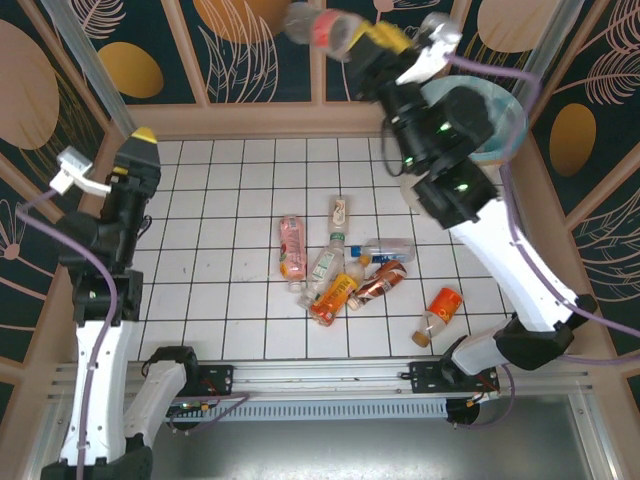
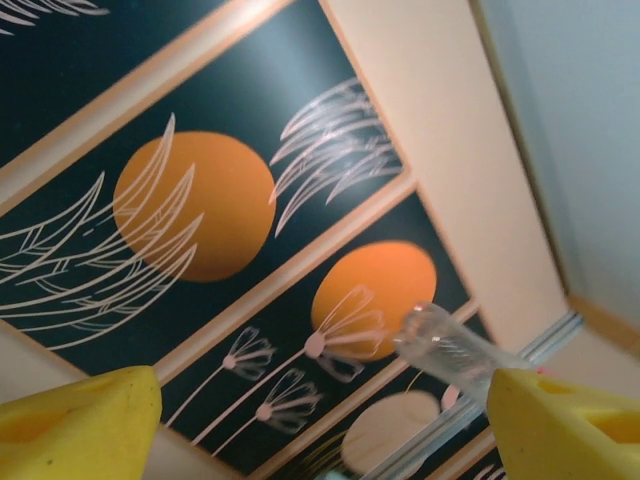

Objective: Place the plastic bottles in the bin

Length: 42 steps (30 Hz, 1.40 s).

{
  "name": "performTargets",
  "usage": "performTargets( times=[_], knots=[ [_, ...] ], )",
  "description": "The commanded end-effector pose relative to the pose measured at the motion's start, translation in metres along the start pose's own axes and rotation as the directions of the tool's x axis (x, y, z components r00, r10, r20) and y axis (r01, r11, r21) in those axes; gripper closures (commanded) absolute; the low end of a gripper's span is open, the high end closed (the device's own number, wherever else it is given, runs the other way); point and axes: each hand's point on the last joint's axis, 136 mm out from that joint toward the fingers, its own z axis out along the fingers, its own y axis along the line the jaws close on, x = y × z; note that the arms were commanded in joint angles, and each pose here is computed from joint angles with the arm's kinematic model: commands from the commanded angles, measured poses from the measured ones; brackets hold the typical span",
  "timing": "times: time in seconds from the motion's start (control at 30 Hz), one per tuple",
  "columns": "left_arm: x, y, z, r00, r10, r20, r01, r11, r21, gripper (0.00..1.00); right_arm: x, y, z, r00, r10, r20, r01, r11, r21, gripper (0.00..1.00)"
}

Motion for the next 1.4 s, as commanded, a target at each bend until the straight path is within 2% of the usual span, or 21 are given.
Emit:
performTargets(
  times=[0.0, 0.13, 0.27, 0.37, 0.5, 0.6, 0.7, 0.93, 1.0, 1.37],
  knots=[
    [0.029, -0.001, 0.012, 0.970, 0.150, -0.190, -0.147, 0.989, 0.030, 0.19, -0.012, -0.053, -0.017, 0.964, -0.188, -0.186, 0.228, 0.948, 0.222, 1.00],
    [0.063, -0.002, 0.027, 0.925, 0.229, -0.303, -0.224, 0.973, 0.052, 0.22, -0.037, -0.096, -0.037, 0.926, -0.262, -0.271, 0.355, 0.847, 0.396, 1.00],
    [0.127, -0.009, 0.044, 0.837, 0.285, -0.467, -0.266, 0.958, 0.108, 0.23, -0.043, -0.133, -0.058, 0.901, -0.273, -0.338, 0.417, 0.762, 0.495, 1.00],
    [0.181, -0.010, 0.050, 0.745, 0.323, -0.583, -0.295, 0.944, 0.146, 0.24, -0.033, -0.161, -0.070, 0.891, -0.235, -0.388, 0.425, 0.730, 0.535, 1.00],
    [0.236, -0.011, 0.049, 0.642, 0.357, -0.679, -0.310, 0.930, 0.196, 0.23, 0.008, -0.202, -0.073, 0.856, -0.109, -0.506, 0.411, 0.736, 0.538, 1.00],
    [0.253, -0.007, 0.047, 0.625, 0.343, -0.701, -0.293, 0.936, 0.197, 0.23, 0.051, -0.230, -0.073, 0.798, -0.016, -0.603, 0.416, 0.739, 0.530, 1.00],
    [0.259, 0.001, 0.044, 0.622, 0.330, -0.710, -0.290, 0.940, 0.182, 0.23, 0.082, -0.251, -0.072, 0.763, 0.036, -0.645, 0.408, 0.747, 0.524, 1.00],
    [0.263, 0.017, 0.038, 0.617, 0.319, -0.719, -0.315, 0.938, 0.146, 0.22, 0.115, -0.272, -0.058, 0.756, 0.089, -0.649, 0.356, 0.776, 0.521, 1.00],
    [0.265, 0.022, 0.037, 0.616, 0.309, -0.725, -0.318, 0.939, 0.130, 0.22, 0.129, -0.281, -0.054, 0.737, 0.110, -0.667, 0.354, 0.778, 0.519, 1.00],
    [0.276, 0.035, 0.035, 0.610, 0.271, -0.744, -0.307, 0.947, 0.094, 0.22, 0.195, -0.348, -0.080, 0.644, 0.242, -0.726, 0.382, 0.720, 0.579, 0.99]
  ],
)
